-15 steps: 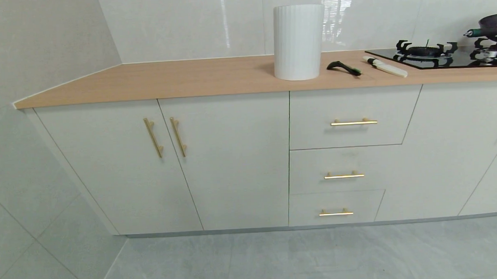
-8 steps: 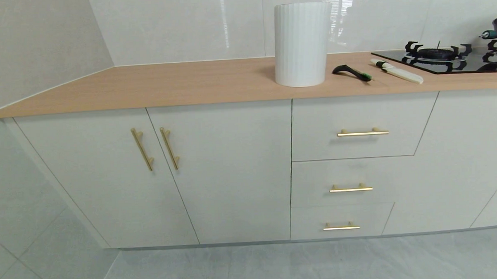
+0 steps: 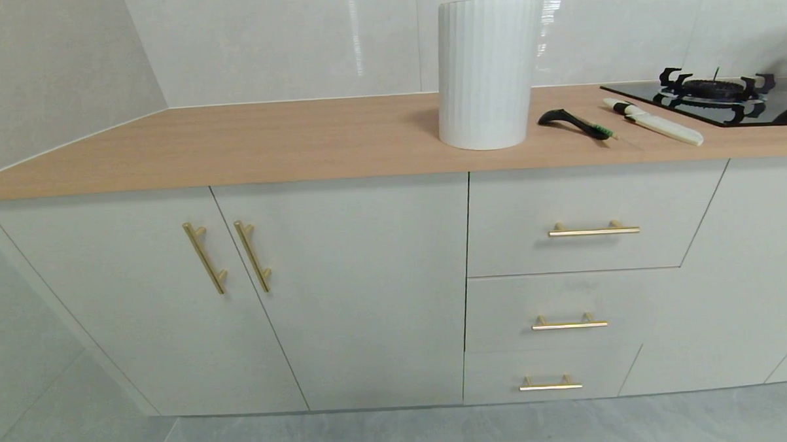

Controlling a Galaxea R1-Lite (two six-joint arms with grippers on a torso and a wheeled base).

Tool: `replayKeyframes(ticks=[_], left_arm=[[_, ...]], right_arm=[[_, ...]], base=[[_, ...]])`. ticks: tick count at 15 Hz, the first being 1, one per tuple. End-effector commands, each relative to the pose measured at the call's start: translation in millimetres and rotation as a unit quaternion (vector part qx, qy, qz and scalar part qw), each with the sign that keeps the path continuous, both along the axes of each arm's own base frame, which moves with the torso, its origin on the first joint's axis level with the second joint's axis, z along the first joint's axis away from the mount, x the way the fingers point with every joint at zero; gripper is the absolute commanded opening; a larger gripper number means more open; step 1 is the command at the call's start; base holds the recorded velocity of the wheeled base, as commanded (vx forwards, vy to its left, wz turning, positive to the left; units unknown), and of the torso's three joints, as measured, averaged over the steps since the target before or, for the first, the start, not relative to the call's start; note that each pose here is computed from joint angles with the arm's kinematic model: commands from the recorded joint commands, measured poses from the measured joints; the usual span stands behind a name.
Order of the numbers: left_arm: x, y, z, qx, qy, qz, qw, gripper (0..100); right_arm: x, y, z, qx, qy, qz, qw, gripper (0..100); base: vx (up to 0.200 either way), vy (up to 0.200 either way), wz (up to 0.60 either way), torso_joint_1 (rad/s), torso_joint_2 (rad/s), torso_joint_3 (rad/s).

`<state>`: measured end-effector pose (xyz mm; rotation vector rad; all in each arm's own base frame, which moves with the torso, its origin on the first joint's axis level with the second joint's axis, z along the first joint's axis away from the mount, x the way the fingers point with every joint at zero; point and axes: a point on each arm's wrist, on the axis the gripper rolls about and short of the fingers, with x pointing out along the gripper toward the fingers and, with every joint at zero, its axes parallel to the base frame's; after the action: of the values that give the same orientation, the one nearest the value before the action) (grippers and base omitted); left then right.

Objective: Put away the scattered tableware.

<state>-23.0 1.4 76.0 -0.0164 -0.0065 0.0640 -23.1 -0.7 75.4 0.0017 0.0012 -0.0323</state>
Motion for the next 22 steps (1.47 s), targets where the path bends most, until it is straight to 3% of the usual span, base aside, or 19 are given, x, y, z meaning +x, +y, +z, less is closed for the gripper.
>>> replayKeyframes(ticks=[1, 7, 8, 9, 10, 13, 16, 19, 22], left_arm=[[0.1, 0.0, -0.1, 0.000, 0.001, 0.000, 1.0000, 100], [0.1, 0.0, -0.1, 0.000, 0.001, 0.000, 1.0000, 100], [0.1, 0.0, -0.1, 0.000, 0.001, 0.000, 1.0000, 100], [0.1, 0.0, -0.1, 0.000, 0.001, 0.000, 1.0000, 100], [0.1, 0.0, -0.1, 0.000, 0.001, 0.000, 1.0000, 100], [0.1, 0.0, -0.1, 0.000, 0.001, 0.000, 1.0000, 100], [0.1, 0.0, -0.1, 0.000, 0.001, 0.000, 1.0000, 100], [0.1, 0.0, -0.1, 0.000, 0.001, 0.000, 1.0000, 100], [0.1, 0.0, -0.1, 0.000, 0.001, 0.000, 1.0000, 100]], right_arm=[[0.1, 0.0, 0.0, -0.002, 0.001, 0.001, 1.000, 100], [0.7, 0.2, 0.6, -0.022, 0.005, 0.004, 1.000, 100], [1.8, 0.2, 12.3, -0.025, 0.008, 0.005, 1.000, 100], [1.3, 0.3, 49.7, -0.002, -0.013, 0.017, 1.000, 100], [10.5, 0.9, 79.5, 0.020, 0.002, 0.054, 0.998, 100], [83.3, 6.3, 110.8, -0.001, 0.150, 0.078, 0.986, 100], [174.4, 18.6, 111.3, -0.003, 0.283, 0.096, 0.954, 100], [245.3, 29.9, 83.7, -0.006, 0.359, 0.102, 0.928, 100], [292.0, 41.1, 44.9, -0.010, 0.390, 0.109, 0.914, 100]], base=[[0.000, 0.000, 0.00, 0.000, 0.00, 0.000], [0.000, 0.000, 0.00, 0.000, 0.00, 0.000], [0.000, 0.000, 0.00, 0.000, 0.00, 0.000], [0.000, 0.000, 0.00, 0.000, 0.00, 0.000], [0.000, 0.000, 0.00, 0.000, 0.00, 0.000], [0.000, 0.000, 0.00, 0.000, 0.00, 0.000], [0.000, 0.000, 0.00, 0.000, 0.00, 0.000], [0.000, 0.000, 0.00, 0.000, 0.00, 0.000], [0.000, 0.000, 0.00, 0.000, 0.00, 0.000]])
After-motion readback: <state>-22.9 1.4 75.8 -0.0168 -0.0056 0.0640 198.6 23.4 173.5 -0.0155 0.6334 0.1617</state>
